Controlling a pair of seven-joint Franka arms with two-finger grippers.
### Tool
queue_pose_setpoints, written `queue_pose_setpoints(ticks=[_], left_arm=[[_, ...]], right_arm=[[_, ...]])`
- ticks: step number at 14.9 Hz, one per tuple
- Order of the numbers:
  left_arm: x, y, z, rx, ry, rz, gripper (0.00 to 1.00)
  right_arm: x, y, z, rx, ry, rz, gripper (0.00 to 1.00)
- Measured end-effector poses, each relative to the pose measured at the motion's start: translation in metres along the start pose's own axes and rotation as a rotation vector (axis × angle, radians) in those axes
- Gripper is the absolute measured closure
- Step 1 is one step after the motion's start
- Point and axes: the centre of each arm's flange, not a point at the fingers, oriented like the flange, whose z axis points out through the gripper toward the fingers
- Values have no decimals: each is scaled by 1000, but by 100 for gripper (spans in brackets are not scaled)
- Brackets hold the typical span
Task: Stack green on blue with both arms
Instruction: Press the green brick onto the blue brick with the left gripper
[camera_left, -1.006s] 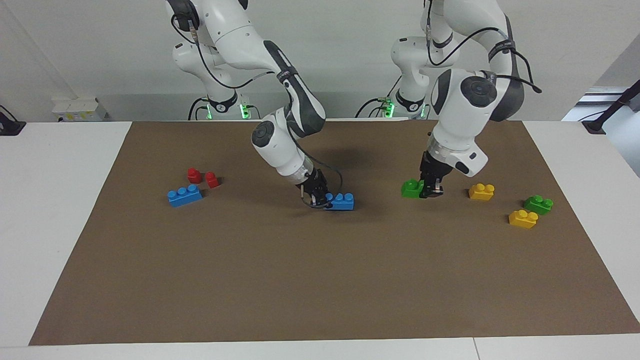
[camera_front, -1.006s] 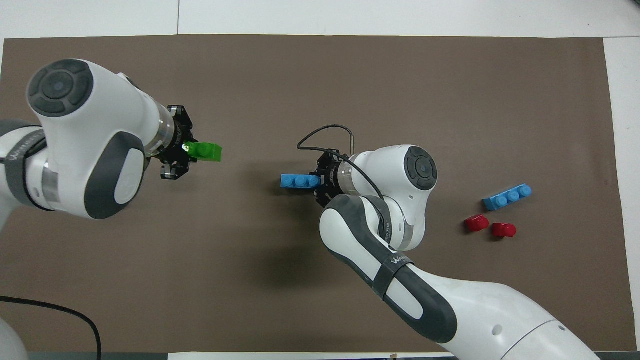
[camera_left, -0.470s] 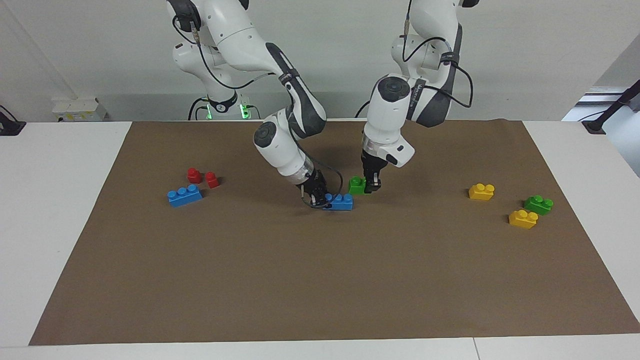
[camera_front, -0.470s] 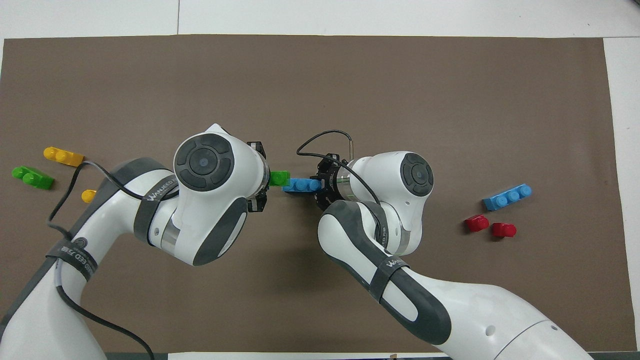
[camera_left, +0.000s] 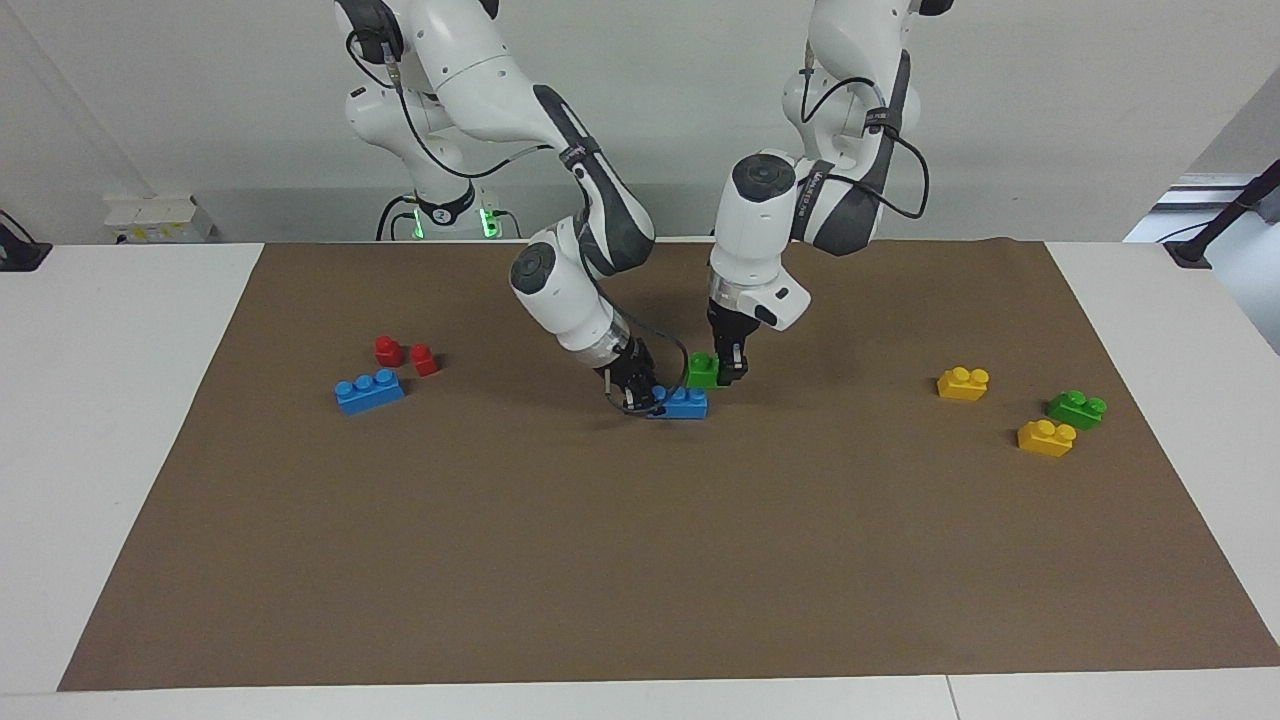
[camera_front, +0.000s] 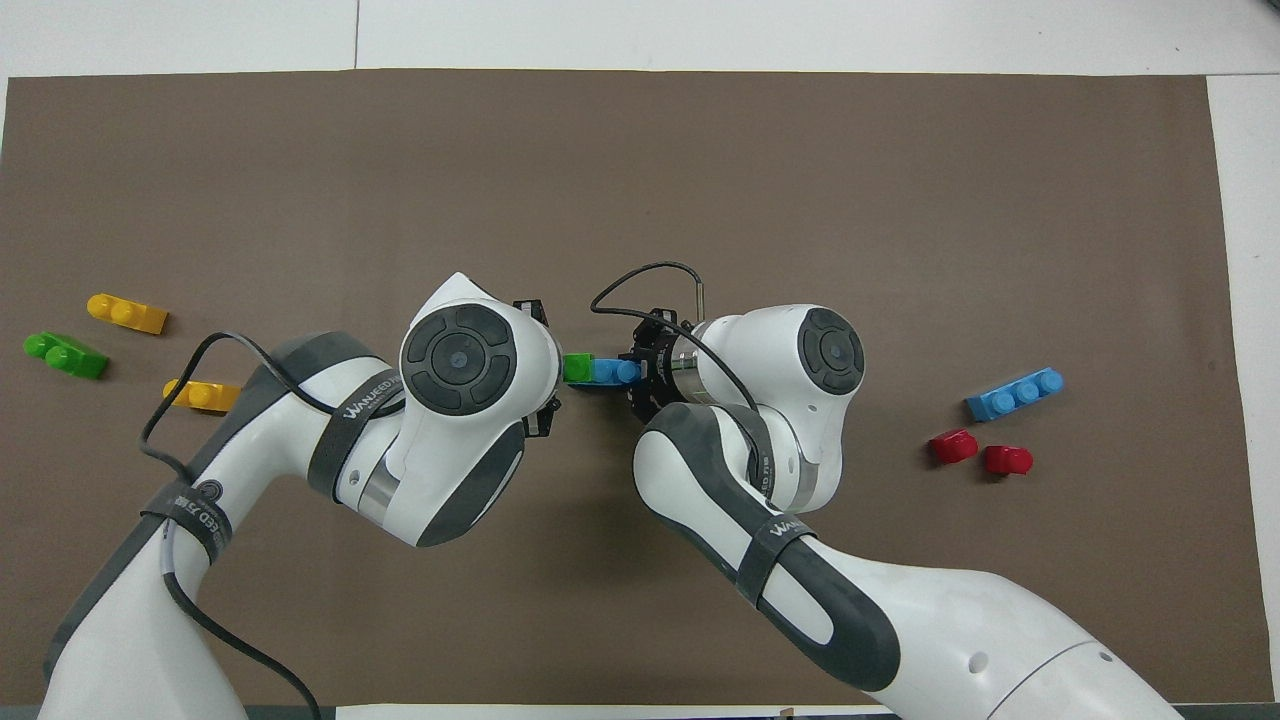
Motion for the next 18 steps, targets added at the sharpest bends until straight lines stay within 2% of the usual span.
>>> queue_pose_setpoints(ticks=[14, 16, 17, 18], left_arm=[[-22, -11, 25, -27, 36, 36, 66], [-25, -14, 27, -32, 51, 59, 66], [-25, -15, 27, -34, 55, 76, 61], [-23, -14, 27, -35, 60, 98, 52]], right_arm=[[1, 0, 1, 0, -2, 8, 66], [6, -3, -1, 5, -19, 49, 50], [8, -4, -2, 7, -20, 56, 40], [9, -6, -3, 9, -22, 60, 29]])
